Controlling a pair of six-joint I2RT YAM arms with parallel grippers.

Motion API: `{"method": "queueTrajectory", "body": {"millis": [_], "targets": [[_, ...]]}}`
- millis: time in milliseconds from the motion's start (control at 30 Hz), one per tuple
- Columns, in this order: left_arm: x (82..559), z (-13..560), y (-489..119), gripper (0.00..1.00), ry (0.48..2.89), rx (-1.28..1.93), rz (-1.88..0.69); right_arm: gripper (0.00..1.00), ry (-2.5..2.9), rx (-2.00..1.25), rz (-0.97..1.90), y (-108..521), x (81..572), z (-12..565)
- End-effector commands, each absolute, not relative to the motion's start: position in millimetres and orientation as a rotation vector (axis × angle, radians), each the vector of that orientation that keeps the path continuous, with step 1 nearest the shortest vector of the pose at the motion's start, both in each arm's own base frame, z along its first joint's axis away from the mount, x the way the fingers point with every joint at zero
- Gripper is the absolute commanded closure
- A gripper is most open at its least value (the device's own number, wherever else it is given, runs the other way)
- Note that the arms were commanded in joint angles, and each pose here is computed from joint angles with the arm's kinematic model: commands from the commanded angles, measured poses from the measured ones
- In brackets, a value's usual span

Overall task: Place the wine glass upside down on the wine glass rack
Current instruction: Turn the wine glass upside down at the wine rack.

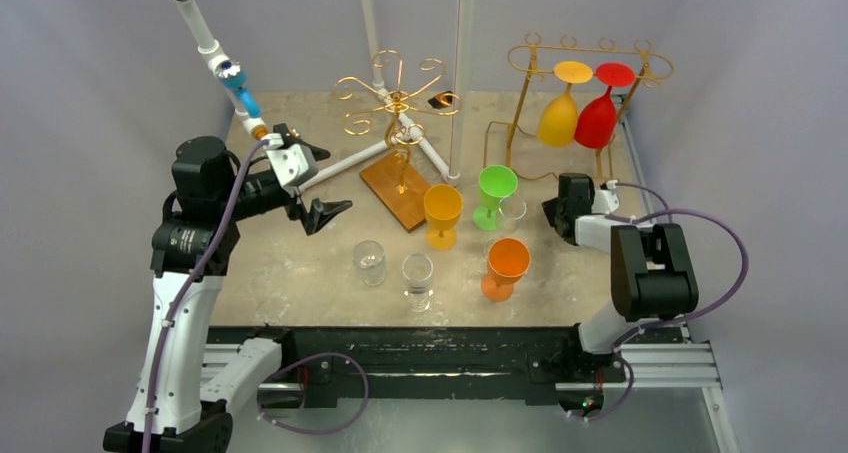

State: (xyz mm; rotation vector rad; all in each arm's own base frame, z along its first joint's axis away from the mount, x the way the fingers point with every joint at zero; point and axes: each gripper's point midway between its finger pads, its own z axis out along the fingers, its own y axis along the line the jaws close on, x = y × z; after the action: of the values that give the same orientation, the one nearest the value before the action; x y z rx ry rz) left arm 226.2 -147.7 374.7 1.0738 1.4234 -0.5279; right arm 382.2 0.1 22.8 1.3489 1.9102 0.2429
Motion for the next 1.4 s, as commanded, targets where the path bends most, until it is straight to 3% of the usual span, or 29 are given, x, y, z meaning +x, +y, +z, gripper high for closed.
{"method": "queueTrajectory", "body": {"millis": [0,433,867,1367], "targets": [[227,381,-147,0.00,1.392,1.096,-0.494,1.00,1.808,1.468,0.341,2,399,27],[232,376,-147,0.00,1.408,1.104,-0.498,1.00,1.782,1.489,0.606,29,432,20],[234,371,-147,0.00,1.422,1.110,-0.501,1.00,1.799,1.440,0.697,42,442,23],[239,368,-149,0.00,1.423,1.114,-0.513,1.00,1.767,1.246,0.476,13,461,60]]}}
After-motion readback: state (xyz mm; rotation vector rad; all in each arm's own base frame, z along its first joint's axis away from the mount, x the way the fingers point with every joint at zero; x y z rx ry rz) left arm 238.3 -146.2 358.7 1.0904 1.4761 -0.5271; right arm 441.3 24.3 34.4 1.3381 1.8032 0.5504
